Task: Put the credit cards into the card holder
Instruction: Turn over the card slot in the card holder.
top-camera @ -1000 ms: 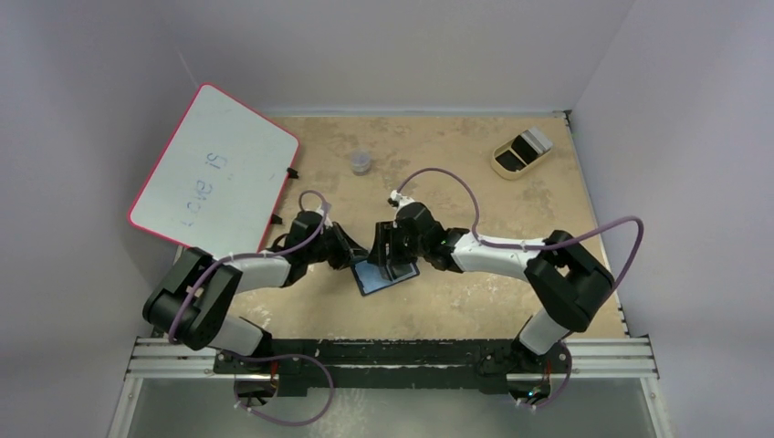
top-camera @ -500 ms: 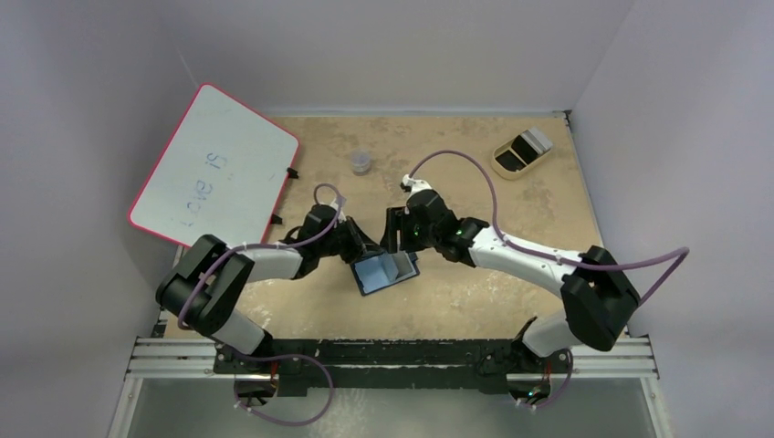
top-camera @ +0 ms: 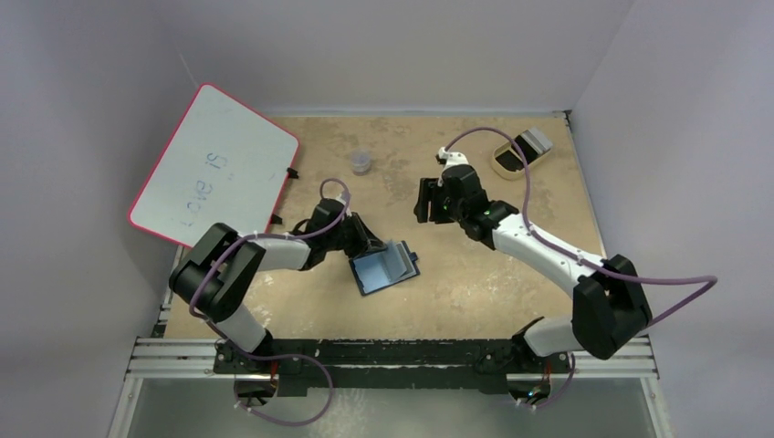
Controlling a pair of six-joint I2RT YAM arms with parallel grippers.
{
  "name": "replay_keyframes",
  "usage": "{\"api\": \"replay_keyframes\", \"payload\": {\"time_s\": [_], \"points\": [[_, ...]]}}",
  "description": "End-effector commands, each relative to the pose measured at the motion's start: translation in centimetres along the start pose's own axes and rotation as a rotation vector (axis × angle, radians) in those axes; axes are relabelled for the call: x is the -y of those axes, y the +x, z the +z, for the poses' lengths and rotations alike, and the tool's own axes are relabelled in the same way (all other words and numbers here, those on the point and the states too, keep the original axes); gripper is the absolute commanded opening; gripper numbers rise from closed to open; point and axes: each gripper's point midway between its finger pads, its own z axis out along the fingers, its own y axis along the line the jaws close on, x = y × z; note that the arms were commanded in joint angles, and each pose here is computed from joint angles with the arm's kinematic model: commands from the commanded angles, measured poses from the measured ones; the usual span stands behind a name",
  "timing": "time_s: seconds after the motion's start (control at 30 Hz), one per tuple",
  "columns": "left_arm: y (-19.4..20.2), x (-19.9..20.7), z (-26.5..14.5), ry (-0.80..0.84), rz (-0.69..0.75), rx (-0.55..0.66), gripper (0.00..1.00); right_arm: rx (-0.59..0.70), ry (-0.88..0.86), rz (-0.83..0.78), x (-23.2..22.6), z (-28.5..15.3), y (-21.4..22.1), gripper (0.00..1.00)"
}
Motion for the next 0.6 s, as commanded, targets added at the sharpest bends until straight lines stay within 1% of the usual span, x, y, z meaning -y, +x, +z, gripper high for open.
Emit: {"api": "replay_keyframes", "payload": {"time_s": [0.0,0.17,0.33,0.5,0.57], "points": [[-0.9,1.4,0.4,0.026,0.049,0.042,0.09,0.125,-0.020,-0.046,-0.5,-1.8,-4.8,0.65],[-0.9,1.1,0.4,-0.004,0.078,0.035,0.10,0.088,0.023,-0.050,1.3,-0.7,-4.9,0.64],[-0.8,2.3,1.0,0.011,0.102,0.025,0.11,0.121,0.007,-0.058,1.5,-1.0,-6.4,0.64],[0.5,1.0,2.9,-0.014,0.117,-0.021,0.11,0.124,0.033,-0.056,2.6,-0.6,-6.8,0.64],[0.5,0.9,3.1,-0.004,0.107,-0.010,0.11,0.113,0.046,-0.061,3.1,-0.4,-6.7,0.64]]}}
